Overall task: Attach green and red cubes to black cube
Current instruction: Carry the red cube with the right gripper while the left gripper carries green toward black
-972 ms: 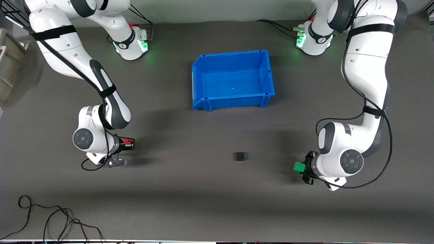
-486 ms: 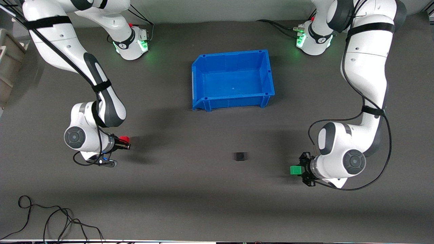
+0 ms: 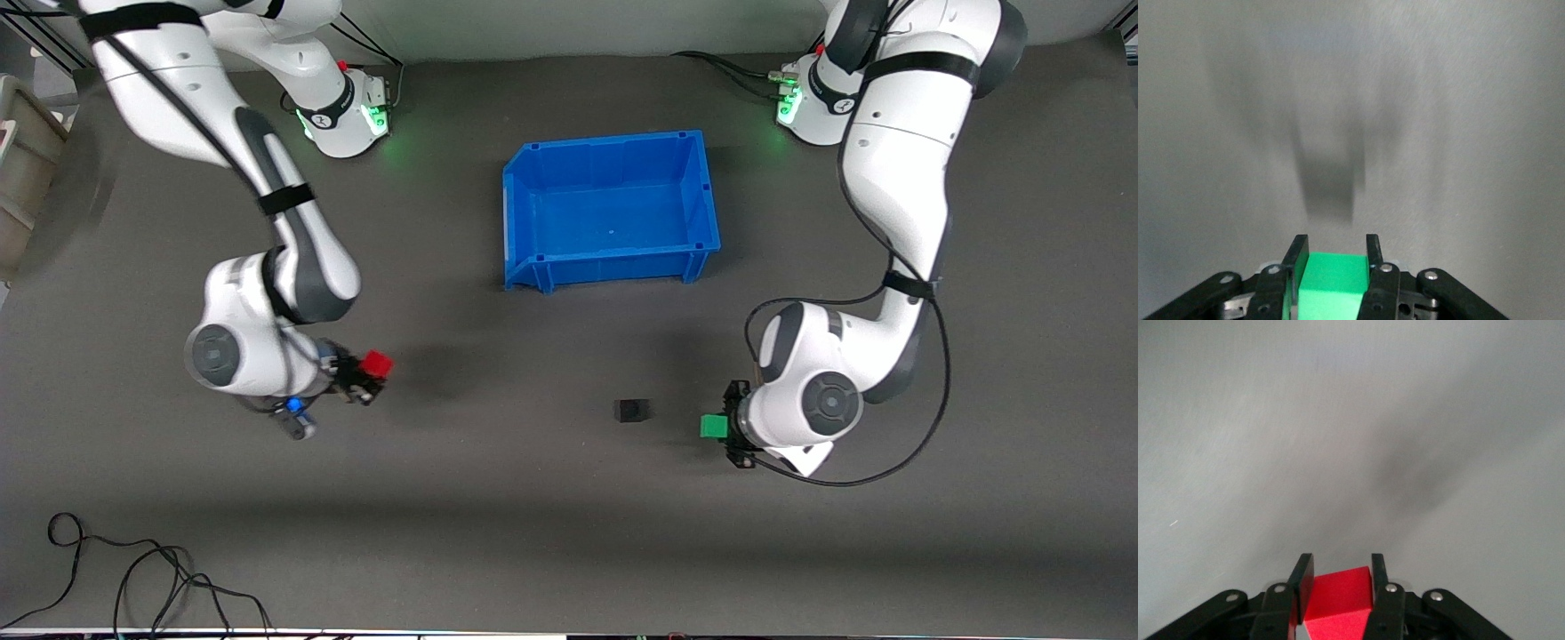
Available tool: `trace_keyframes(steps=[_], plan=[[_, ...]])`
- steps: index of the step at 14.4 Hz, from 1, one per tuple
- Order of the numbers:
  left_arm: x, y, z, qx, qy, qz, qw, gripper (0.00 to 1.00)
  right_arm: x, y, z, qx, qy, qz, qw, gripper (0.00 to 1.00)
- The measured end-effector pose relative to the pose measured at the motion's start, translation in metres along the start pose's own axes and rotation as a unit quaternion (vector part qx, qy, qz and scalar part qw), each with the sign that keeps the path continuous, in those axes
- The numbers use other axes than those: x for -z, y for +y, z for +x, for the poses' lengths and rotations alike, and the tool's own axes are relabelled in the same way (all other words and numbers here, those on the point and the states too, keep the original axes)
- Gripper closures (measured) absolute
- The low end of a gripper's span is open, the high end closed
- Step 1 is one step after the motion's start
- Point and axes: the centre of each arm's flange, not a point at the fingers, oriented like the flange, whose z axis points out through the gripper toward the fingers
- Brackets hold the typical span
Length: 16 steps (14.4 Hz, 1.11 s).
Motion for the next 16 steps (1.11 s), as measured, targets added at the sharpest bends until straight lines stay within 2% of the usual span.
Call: trace_keyframes(steps=[2, 4, 9, 11, 14, 16], plan=[[-0.009, -0.003, -0.006, 0.006, 0.003, 0.006, 1.000, 0.61, -0.004, -0.019, -0.039, -0.057, -0.018, 0.009, 0.998, 0.61], [-0.014, -0.004, -0.006, 0.012, 0.004, 0.008, 1.000, 0.61, 0.002, -0.034, -0.060, -0.117, -0.019, 0.018, 0.993, 0.61], [-0.018, -0.005, -0.017, 0.027, 0.000, -0.006, 1.000, 0.61, -0.006, -0.086, -0.114, -0.233, -0.018, 0.032, 0.972, 0.61], [-0.019, -0.007, -0.023, 0.039, 0.000, -0.006, 0.999, 0.61, -0.019, -0.101, -0.120, -0.262, -0.016, 0.032, 0.964, 0.61], [-0.027, -0.015, -0.040, 0.040, 0.003, -0.002, 0.999, 0.61, -0.050, -0.118, -0.119, -0.294, 0.009, 0.024, 0.956, 0.61], [-0.037, -0.023, -0.056, 0.042, 0.009, -0.005, 0.999, 0.61, -0.063, -0.134, -0.126, -0.316, 0.023, 0.030, 0.948, 0.61]])
